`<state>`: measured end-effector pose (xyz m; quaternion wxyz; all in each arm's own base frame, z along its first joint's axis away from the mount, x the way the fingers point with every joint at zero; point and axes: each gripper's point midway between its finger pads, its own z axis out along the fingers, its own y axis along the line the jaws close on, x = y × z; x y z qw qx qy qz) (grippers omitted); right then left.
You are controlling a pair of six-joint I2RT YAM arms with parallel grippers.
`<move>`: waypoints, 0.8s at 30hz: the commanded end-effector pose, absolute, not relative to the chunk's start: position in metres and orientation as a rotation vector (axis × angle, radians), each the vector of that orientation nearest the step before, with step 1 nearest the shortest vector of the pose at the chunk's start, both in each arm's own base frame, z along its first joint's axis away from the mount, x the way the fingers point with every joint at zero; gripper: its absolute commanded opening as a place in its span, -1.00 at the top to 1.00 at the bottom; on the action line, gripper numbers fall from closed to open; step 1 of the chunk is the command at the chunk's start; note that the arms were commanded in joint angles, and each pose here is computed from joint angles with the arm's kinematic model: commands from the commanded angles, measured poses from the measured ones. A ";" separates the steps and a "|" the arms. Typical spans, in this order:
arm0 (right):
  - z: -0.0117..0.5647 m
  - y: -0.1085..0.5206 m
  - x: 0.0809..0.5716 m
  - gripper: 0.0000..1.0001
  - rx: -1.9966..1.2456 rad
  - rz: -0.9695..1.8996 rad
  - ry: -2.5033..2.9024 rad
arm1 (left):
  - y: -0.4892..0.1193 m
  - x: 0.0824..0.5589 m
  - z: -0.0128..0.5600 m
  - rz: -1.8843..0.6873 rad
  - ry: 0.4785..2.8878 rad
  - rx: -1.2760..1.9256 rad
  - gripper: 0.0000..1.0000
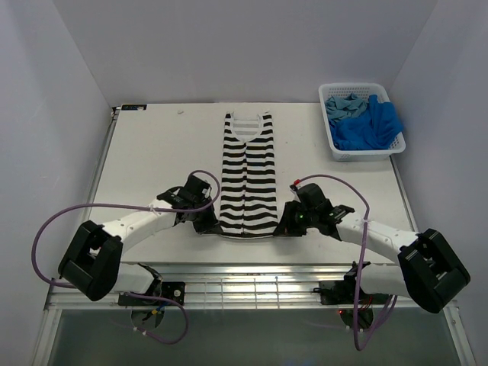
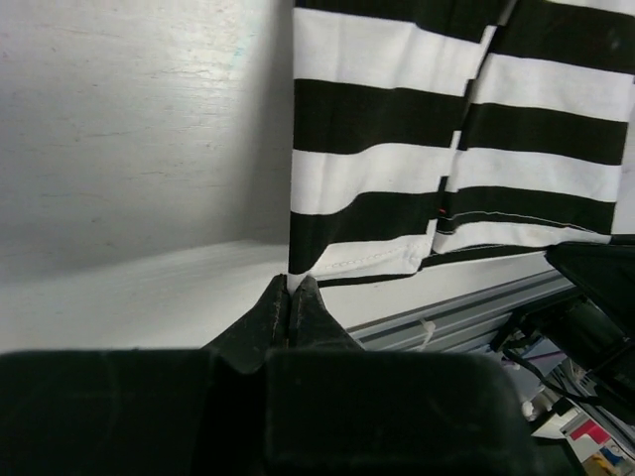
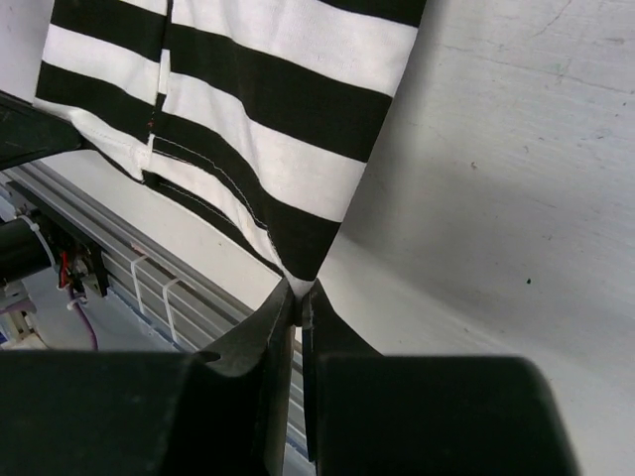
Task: Fold and stack the tank tops
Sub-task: Fold the tank top
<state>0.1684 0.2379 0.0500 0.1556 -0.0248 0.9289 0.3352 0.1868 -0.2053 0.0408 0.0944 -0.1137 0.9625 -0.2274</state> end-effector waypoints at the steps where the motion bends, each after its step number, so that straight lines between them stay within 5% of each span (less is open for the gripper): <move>1: 0.065 0.241 0.173 0.85 -0.067 0.966 2.641 | -0.217 0.196 0.064 -0.731 2.830 -0.328 1.00; 24: 0.175 0.258 0.342 0.85 -0.102 0.765 2.299 | -0.214 0.370 0.144 -0.540 2.514 -0.459 1.00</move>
